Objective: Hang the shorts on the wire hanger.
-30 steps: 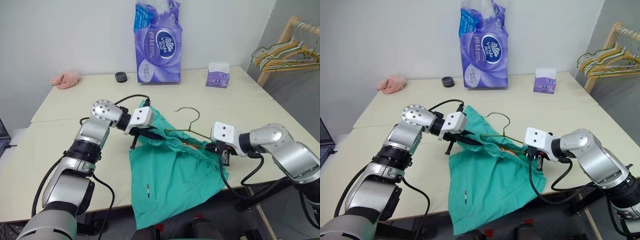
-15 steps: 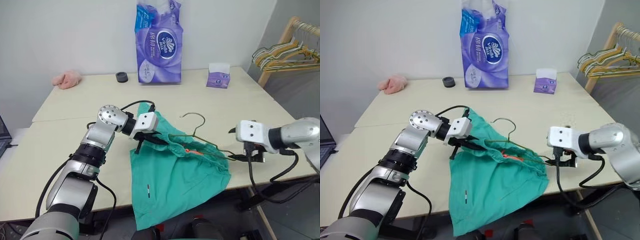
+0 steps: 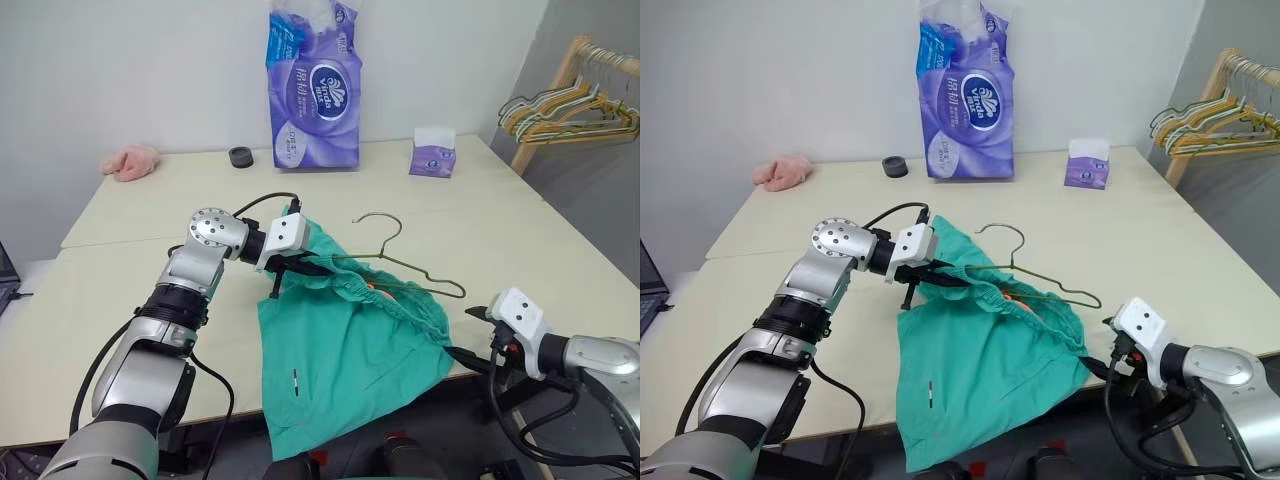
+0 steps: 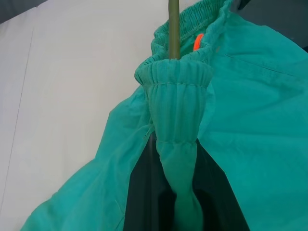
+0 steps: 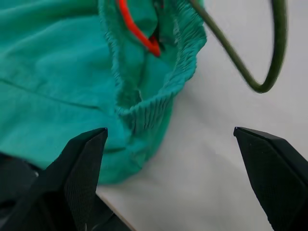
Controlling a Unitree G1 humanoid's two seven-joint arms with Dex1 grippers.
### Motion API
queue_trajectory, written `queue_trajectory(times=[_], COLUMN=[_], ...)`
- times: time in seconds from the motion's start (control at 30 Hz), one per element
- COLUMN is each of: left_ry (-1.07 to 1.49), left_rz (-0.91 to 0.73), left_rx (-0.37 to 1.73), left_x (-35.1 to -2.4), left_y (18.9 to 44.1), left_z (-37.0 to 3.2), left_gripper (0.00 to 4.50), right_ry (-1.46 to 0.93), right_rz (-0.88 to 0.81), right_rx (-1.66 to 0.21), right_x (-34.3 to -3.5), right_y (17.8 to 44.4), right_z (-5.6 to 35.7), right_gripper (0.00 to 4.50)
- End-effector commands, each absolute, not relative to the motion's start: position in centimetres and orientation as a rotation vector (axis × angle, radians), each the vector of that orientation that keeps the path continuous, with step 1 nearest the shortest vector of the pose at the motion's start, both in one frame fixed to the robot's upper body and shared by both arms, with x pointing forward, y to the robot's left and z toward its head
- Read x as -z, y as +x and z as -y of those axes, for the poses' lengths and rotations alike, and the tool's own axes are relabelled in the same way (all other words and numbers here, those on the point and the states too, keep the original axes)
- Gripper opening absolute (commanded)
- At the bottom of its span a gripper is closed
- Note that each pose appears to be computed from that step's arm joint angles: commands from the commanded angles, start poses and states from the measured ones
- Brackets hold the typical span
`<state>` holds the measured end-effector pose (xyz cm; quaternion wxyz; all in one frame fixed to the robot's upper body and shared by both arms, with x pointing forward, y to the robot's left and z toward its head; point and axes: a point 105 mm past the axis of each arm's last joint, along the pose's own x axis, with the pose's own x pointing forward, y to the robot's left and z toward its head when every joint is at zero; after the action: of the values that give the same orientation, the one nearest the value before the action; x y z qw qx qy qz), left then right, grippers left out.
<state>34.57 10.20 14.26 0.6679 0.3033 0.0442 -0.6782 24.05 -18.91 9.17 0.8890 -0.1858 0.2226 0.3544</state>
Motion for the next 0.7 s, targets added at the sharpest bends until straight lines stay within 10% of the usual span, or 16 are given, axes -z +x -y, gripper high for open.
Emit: queue_trajectory(times=[0.03,0.23,0.63,0.7], left_ry=[0.708,0.711,0.698,0.705], left_rz=[-0.036,-0.032,-0.098,-0.137], left_rx=[1.506,1.501,1.549,1.580], left_x=[-15.9,-16.0,-15.5,-15.2], left_y=[34.9,35.0,34.0,33.5], left_z=[-10.2,-10.2,-11.3,-11.8], left_gripper=[0.00,0.00,0.00,0.00], right_ry=[-0.315,-0.222,-0.238,-0.239], right_rz=[-0.445,-0.486,-0.505,-0.500], right_rx=[-0.707,-0.718,-0.628,-0.626], right_x=[-9.1,-7.6,-7.4,-7.5], right_y=[24.6,24.9,26.0,26.0], right_z=[17.9,16.6,18.5,18.5], right_gripper=[4.48,4.10,0.10,0.04])
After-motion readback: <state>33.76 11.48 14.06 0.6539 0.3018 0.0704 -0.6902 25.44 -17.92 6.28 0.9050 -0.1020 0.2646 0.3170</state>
